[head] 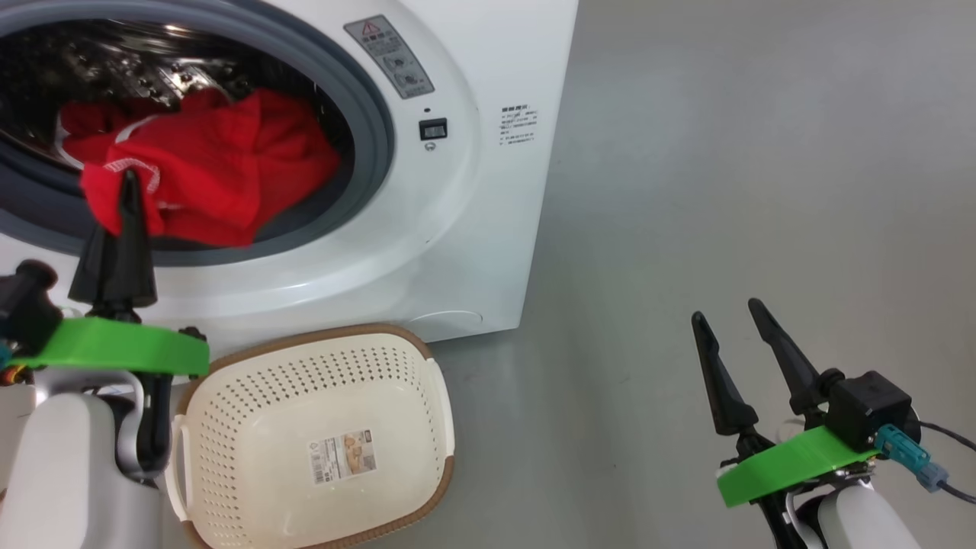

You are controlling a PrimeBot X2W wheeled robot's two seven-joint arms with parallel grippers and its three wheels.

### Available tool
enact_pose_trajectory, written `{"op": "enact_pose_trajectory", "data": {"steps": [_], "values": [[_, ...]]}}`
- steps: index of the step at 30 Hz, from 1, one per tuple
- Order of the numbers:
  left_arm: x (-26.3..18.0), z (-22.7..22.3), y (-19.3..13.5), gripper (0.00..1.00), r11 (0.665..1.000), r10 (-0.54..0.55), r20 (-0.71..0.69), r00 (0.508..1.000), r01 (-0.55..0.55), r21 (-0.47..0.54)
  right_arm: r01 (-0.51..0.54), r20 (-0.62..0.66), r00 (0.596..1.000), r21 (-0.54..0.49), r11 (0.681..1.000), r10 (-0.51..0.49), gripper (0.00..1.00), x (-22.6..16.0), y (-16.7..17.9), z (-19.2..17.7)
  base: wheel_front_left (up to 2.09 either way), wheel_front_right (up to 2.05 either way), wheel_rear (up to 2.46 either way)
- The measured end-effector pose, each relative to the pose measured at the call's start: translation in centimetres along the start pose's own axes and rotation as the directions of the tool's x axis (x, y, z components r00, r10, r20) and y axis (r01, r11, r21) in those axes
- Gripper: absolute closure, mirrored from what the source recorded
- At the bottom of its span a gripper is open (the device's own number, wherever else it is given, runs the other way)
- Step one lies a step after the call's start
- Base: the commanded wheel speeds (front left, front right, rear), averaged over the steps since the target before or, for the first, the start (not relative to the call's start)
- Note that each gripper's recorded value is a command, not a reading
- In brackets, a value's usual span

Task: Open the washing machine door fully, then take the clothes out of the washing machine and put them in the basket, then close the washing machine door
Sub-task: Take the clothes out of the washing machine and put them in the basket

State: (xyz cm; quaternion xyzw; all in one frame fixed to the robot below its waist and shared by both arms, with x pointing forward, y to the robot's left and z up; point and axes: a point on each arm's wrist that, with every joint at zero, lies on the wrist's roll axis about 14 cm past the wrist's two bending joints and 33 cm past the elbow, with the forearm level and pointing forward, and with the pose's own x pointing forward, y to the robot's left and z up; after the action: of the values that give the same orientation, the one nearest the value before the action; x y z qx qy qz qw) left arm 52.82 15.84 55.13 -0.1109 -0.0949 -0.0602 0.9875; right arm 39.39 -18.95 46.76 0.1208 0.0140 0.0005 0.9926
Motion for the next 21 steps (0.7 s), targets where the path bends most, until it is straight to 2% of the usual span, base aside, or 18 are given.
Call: {"op": "enact_pose_trajectory", "data": {"steps": [14,21], "values": [[-2.3,5.8,-0.2,1.00,1.000,-0.008,0.187,0.982,0.005,0.018,0.000,0.000,1.000,0.004,1.000,0.000,0.00,-0.1,0.0,-0.1,0.00,0.00,0.00],[-3.2,6.7,-0.5,1.00,1.000,-0.016,0.221,0.975,0.011,0.023,-0.001,-0.009,1.000,0.005,1.000,0.001,0.00,-0.1,0.1,-0.4,0.00,0.00,0.00]]}}
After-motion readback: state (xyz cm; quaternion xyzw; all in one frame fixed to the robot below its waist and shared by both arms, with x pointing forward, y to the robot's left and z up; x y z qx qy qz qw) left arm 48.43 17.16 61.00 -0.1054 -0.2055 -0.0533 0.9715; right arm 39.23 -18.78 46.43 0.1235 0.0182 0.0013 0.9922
